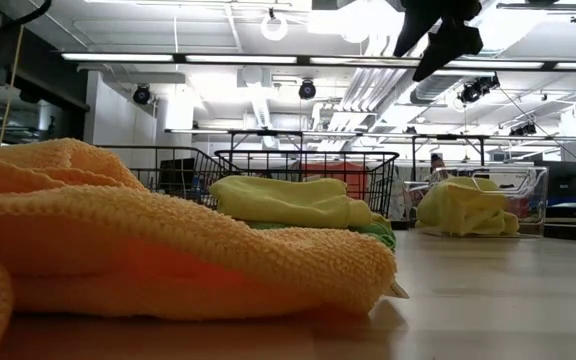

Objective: Sort microfiber towel by color & place in baskets
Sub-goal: Put the left orange microfiber towel into the brown wire basket

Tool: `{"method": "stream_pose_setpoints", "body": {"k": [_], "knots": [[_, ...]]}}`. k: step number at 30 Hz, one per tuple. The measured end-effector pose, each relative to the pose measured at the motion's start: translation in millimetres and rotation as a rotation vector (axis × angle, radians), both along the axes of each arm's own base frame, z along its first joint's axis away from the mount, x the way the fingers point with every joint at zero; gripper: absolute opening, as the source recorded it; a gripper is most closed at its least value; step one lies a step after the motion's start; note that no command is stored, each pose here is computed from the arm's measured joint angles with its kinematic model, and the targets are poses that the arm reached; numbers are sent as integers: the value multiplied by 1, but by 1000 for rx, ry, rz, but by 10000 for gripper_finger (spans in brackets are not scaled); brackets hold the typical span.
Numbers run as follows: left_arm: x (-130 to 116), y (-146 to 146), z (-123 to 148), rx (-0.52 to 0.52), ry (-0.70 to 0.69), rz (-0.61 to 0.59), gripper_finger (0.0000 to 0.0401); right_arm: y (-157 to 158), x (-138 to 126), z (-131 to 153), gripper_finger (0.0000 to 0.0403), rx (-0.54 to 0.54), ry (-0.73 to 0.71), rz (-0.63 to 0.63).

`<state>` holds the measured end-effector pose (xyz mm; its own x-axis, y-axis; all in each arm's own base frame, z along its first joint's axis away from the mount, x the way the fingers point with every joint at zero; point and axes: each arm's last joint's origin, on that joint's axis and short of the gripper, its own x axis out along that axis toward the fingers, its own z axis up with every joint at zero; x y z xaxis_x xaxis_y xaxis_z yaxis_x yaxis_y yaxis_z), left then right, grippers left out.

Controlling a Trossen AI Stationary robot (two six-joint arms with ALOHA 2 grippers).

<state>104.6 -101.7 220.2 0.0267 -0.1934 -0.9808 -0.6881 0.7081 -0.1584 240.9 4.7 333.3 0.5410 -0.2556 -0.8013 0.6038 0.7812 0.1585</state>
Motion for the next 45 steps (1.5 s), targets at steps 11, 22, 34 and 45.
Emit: {"method": "stream_pose_setpoints", "body": {"k": [11,22,34,45], "knots": [[12,-17,-31,67,94,50,122,-5,-1,0,307,-57,37,69],[19,-19,40,-27,-153,69,7,-5,0,0,307,-77,44,94],[16,57,242,565,-1131,136,0,-11,1,2,307,-161,34,53],[-3,116,298,1216,-924,205,0,-20,1,2,307,-171,40,27]]}}
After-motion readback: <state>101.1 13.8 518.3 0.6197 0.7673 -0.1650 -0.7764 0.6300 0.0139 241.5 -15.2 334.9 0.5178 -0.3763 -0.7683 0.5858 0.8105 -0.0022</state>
